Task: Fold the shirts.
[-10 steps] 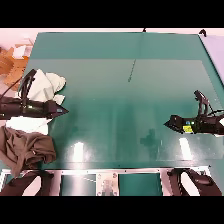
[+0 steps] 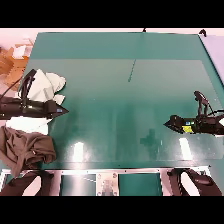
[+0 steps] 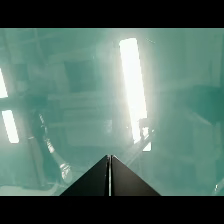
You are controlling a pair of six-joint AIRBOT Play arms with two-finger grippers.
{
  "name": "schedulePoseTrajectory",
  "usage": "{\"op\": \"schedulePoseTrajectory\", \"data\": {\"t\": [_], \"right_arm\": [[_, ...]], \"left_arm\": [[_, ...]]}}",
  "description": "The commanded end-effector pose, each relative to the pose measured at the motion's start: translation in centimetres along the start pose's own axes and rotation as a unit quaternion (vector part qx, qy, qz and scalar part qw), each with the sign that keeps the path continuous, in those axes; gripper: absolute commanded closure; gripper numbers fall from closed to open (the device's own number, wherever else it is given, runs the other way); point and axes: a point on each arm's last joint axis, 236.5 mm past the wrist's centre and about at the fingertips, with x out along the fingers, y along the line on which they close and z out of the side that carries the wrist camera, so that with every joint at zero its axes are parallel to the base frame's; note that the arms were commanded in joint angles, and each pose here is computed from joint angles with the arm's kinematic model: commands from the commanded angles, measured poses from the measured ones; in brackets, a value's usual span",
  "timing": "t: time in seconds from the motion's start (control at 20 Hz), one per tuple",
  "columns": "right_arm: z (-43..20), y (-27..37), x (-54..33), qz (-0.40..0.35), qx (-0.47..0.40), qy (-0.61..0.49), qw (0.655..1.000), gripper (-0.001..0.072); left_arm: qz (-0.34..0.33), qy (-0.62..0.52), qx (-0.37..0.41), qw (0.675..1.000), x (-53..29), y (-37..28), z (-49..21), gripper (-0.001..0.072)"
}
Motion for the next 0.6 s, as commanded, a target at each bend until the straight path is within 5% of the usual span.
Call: {"op": "schedulePoseTrajectory", "data": {"t": [0.0, 0.15, 0.25, 0.3, 0.35, 0.4, 0.55], "right_arm": [[0.0, 0.0, 0.0, 0.0, 0.0, 0.0, 1.0, 0.0671], [1.3, 0.0, 0.0, -0.001, 0.001, -0.028, 1.0, 0.0671], [1.3, 0.0, 0.0, -0.001, 0.001, -0.028, 1.0, 0.067], [1.3, 0.0, 0.0, -0.001, 0.001, -0.028, 1.0, 0.067], [1.3, 0.0, 0.0, 0.0, 0.001, -0.029, 1.0, 0.0671], [1.4, 0.0, 0.0, 0.001, 0.001, -0.029, 1.0, 0.0671], [2.3, 0.0, -0.1, 0.0, 0.001, -0.049, 0.999, 0.0659]], "left_arm": [[-0.01, -0.049, -0.006, 0.999, -0.1, -0.5, 2.3, 0.0682], [0.021, -0.158, -0.01, 0.987, -1.3, 1.1, 7.4, 0.0683], [0.114, -0.243, 0.008, 0.963, -3.9, 5.6, 11.2, 0.0679], [0.176, -0.273, 0.024, 0.946, -5.6, 8.7, 12.7, 0.0554], [0.229, -0.294, 0.031, 0.927, -7.3, 11.7, 14.3, 0.0297], [0.264, -0.307, 0.029, 0.914, -8.5, 14.4, 15.7, 0.0158], [0.328, -0.244, 0.045, 0.911, -7.0, 21.3, 17.2, 0.0136]]}}
